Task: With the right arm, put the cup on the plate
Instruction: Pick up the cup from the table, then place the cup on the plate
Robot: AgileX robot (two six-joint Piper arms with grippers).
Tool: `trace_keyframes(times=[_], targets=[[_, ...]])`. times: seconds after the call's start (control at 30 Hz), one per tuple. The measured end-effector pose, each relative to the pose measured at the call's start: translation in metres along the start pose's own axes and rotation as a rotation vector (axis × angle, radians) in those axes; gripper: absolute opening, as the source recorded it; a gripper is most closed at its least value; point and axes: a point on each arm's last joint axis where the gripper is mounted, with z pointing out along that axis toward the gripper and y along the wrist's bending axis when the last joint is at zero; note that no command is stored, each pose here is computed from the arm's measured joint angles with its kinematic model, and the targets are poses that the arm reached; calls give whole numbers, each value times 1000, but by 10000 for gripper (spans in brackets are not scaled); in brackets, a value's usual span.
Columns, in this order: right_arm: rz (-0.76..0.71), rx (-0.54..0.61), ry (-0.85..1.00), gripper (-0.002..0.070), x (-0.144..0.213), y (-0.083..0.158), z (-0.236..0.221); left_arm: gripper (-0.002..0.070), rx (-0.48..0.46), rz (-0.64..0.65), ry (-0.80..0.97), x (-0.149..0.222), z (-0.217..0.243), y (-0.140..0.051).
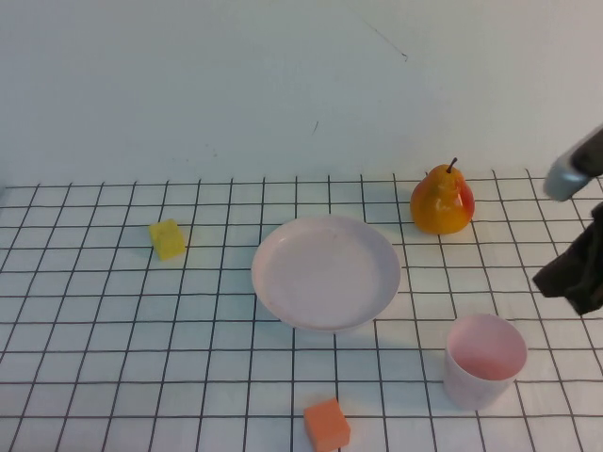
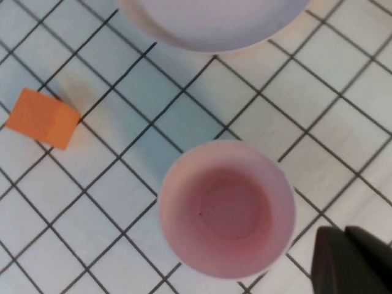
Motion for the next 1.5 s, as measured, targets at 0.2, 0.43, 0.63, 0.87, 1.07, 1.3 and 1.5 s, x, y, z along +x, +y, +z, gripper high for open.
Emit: trace_keyframes(times=[0.2,0.43,0.63,0.87,1.07,1.3,1.5], targets=[[-173,-41,130,57,-19,13,30,-3,0,0,0,0,0,0],[-183,-73,233,481,-20,0,59,-3,0,0,0,0,0,0],[-165,-79,293,458,-13,-13,93,-3,0,0,0,0,0,0],[-153,-102,328,57,-17,-22,110,-3,0,0,0,0,0,0],[-183,-82,185,22,-73,-28,95,-3,0,0,0,0,0,0],[-248,-57,62,22,-152,-18,117,-3,0,0,0,0,0,0],[-302,-65,152,21,-176,-7,166,-3,0,0,0,0,0,0]])
